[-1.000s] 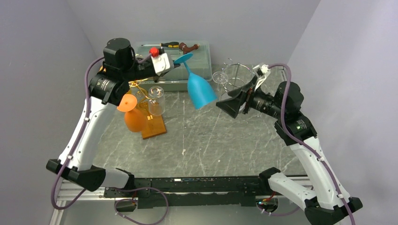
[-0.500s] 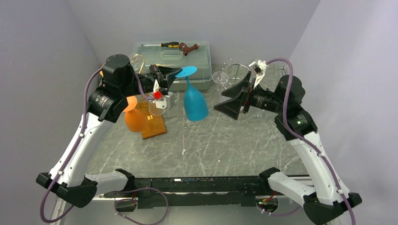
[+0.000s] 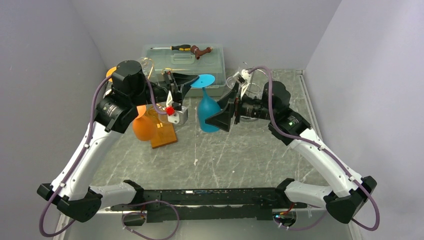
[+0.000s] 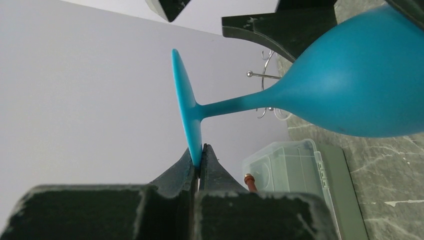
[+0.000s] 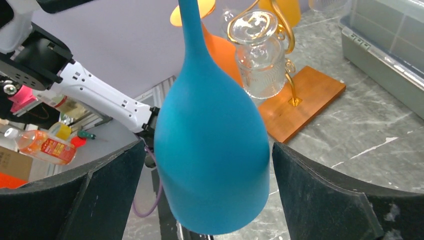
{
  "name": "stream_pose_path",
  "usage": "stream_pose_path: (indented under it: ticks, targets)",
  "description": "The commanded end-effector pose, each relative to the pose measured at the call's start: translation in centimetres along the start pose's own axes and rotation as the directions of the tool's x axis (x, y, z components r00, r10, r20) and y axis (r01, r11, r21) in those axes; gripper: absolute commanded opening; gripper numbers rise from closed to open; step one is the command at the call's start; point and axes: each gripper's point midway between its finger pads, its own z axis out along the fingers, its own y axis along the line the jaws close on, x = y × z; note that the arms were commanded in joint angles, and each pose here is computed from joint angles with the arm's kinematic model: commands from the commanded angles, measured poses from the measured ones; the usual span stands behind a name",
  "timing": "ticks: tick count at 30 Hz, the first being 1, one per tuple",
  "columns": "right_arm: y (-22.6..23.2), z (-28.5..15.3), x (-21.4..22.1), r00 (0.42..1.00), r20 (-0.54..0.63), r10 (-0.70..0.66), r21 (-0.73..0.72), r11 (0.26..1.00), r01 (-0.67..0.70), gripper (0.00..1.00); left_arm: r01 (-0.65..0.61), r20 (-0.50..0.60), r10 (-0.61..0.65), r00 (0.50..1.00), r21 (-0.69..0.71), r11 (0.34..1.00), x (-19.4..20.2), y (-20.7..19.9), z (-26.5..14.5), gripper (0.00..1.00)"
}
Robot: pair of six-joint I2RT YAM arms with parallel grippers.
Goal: Place the wine glass upside down on the wine glass rack
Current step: Turn the wine glass upside down at the wine rack.
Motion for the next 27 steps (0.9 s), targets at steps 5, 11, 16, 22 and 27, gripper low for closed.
stream_pose_path:
  ticks: [5,11,16,22,27]
  targets:
    - [0.3,0.4,1.2,0.996,0.054,-0.076,-0.042,0.996,0.078,1.00,-0.083,0.035,0.084,0.996,-0.044,0.996,-2.1,1.9,-0.8,0.00]
    - [0.0,0.2,-0.1,0.987,0.112,-0.113,-0.004,0.993,0.115,0.94,-0.065,0.053,0.066,0.996,-0.026,0.998,-2.6,1.1,-0.7,0.00]
    - [-0.3,-0.6,-1.9,0.963,0.190,-0.190,0.059,0.982,0.182,0.77,-0.026,0.070,0.025,0.997,0.018,1.000,-3.3,-0.4,-0.8,0.50]
    - [-3.8,-2.2,-2.3,0.949,0.182,-0.257,0.247,0.946,0.209,0.71,0.063,0.026,-0.064,0.998,0.032,0.997,-3.0,-0.8,-1.4,0.99]
    - [-10.2,-7.2,-3.8,0.938,0.194,-0.287,0.506,0.849,0.155,0.70,0.217,-0.034,-0.218,0.975,-0.021,0.976,-2.5,0.0,-2.1,1.00]
